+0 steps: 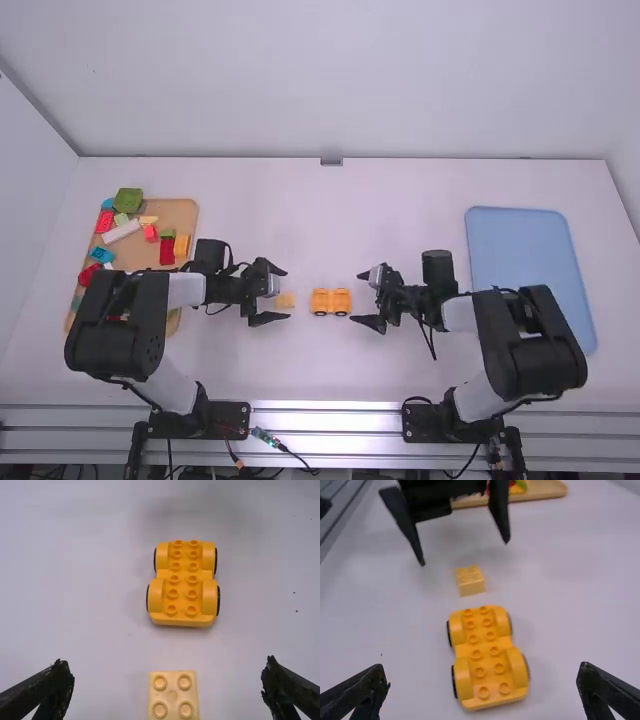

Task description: Assemble lego blocks to make yellow taxi

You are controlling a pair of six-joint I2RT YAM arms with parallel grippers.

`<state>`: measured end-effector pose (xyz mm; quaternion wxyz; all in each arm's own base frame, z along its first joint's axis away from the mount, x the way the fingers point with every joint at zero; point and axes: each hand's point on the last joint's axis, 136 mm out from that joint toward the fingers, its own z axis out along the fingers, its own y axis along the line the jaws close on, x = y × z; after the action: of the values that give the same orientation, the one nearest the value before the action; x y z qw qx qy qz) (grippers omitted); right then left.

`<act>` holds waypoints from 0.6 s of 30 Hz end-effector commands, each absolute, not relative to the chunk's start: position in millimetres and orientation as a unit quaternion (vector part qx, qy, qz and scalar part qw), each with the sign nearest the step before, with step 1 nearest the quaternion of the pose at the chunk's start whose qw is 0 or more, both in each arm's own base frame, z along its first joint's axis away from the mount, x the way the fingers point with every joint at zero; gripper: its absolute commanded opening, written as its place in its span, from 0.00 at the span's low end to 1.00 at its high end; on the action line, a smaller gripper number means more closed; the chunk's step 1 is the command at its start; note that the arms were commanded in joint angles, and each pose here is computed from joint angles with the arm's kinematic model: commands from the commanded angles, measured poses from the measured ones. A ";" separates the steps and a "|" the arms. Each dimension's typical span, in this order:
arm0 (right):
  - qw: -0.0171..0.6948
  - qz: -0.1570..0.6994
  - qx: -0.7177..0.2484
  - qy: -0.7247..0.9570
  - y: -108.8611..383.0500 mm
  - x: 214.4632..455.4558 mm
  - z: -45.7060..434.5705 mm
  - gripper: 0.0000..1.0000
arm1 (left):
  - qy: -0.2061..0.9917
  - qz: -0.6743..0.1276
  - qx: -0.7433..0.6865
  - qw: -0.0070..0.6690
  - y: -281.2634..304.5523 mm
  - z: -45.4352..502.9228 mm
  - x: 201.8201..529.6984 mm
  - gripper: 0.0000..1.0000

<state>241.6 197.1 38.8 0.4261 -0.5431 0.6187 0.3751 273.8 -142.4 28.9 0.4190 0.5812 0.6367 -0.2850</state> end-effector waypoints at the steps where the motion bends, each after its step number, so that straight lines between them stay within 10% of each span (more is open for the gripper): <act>1: 0.435 0.363 -0.591 0.574 206.0 235.6 30.5 0.99 | 0.635 -0.302 0.571 0.424 -144.4 32.9 270.2 0.99; 18: 0.439 0.325 -0.595 0.590 232.3 256.6 -8.3 0.99 | 0.644 -0.301 0.572 0.409 -145.8 17.9 270.2 0.99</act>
<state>242.7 233.6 0.1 0.4475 -0.6207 0.5567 0.3234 273.8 -143.7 26.7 0.4153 0.5761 0.6416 -0.2898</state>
